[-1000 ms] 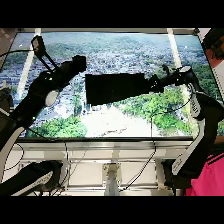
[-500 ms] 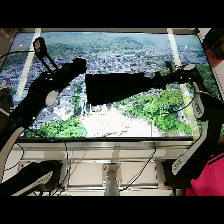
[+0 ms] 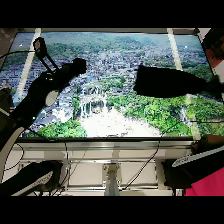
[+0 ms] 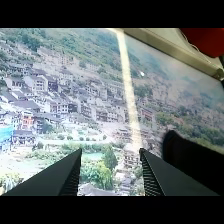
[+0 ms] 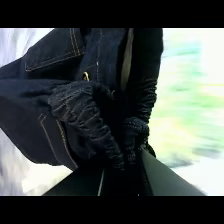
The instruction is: Fold the clothes and pants, and hang the long-sleeved shirts on hangers.
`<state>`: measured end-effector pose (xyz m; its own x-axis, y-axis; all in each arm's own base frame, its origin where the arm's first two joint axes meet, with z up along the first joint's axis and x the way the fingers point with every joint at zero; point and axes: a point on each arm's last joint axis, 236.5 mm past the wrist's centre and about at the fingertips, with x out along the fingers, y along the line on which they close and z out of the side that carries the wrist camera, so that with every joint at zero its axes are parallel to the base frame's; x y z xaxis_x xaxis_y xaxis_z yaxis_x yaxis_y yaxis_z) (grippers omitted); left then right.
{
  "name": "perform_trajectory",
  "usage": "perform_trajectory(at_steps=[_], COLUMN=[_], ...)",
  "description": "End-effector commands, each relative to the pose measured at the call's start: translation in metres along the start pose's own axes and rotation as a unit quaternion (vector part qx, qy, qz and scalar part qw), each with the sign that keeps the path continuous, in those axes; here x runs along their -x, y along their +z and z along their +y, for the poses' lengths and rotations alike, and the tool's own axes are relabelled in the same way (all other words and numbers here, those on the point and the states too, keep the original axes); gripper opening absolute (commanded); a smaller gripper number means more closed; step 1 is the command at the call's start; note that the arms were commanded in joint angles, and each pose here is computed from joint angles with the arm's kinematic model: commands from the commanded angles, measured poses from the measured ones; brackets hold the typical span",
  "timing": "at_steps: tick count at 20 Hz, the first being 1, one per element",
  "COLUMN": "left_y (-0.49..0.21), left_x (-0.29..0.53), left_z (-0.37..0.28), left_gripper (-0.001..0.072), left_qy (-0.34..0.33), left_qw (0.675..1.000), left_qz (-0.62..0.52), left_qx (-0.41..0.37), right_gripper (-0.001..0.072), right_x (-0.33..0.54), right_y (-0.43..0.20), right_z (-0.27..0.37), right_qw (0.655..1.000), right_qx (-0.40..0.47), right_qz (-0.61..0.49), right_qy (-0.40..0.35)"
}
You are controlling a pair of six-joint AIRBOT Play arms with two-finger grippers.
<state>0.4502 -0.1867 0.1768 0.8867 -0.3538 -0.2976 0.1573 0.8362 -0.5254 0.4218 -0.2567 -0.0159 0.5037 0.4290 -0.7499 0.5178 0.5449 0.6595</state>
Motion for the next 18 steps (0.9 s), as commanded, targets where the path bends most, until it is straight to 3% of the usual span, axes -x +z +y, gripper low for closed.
perform_trajectory(at_steps=[1,6,11,12,13,14,16,18], left_y=[0.001,0.001,0.001,0.001,0.001,0.001,0.001,0.002], left_x=[0.000,0.000,0.000,0.000,0.000,0.000,0.000,0.000], left_z=[-0.001,-0.001,-0.001,-0.001,-0.001,-0.001,-0.001,0.000], left_gripper=[0.0434,0.0434,0.0434,0.0434,0.0434,0.0434,0.0434,0.0434], left_qy=[-0.001,-0.001,-0.002,-0.002,-0.002,-0.002,-0.001,-0.001], left_qw=[1.000,1.000,1.000,1.000,1.000,1.000,1.000,1.000], left_qz=[-0.001,-0.001,-0.002,-0.002,-0.002,-0.002,-0.002,-0.002], left_qx=[0.000,0.000,0.000,0.000,0.000,0.000,0.000,-0.002], right_gripper=[0.0021,0.0021,0.0026,0.0106,0.0325,0.0422,0.0446,0.0447], right_x=[0.088,0.174,0.188,0.187,0.188,0.195,0.225,0.263], right_y=[0.002,-0.033,-0.040,-0.039,-0.038,-0.033,-0.015,0.016], right_z=[-0.098,-0.205,-0.229,-0.226,-0.223,-0.220,-0.204,-0.166], right_qw=[0.994,0.967,0.956,0.957,0.954,0.946,0.934,0.931], right_qx=[-0.075,-0.176,-0.187,-0.188,-0.200,-0.226,-0.248,-0.212], right_qz=[-0.052,-0.080,-0.084,-0.084,-0.088,-0.104,-0.152,-0.231], right_qy=[-0.058,-0.168,-0.208,-0.205,-0.205,-0.206,-0.207,-0.184])
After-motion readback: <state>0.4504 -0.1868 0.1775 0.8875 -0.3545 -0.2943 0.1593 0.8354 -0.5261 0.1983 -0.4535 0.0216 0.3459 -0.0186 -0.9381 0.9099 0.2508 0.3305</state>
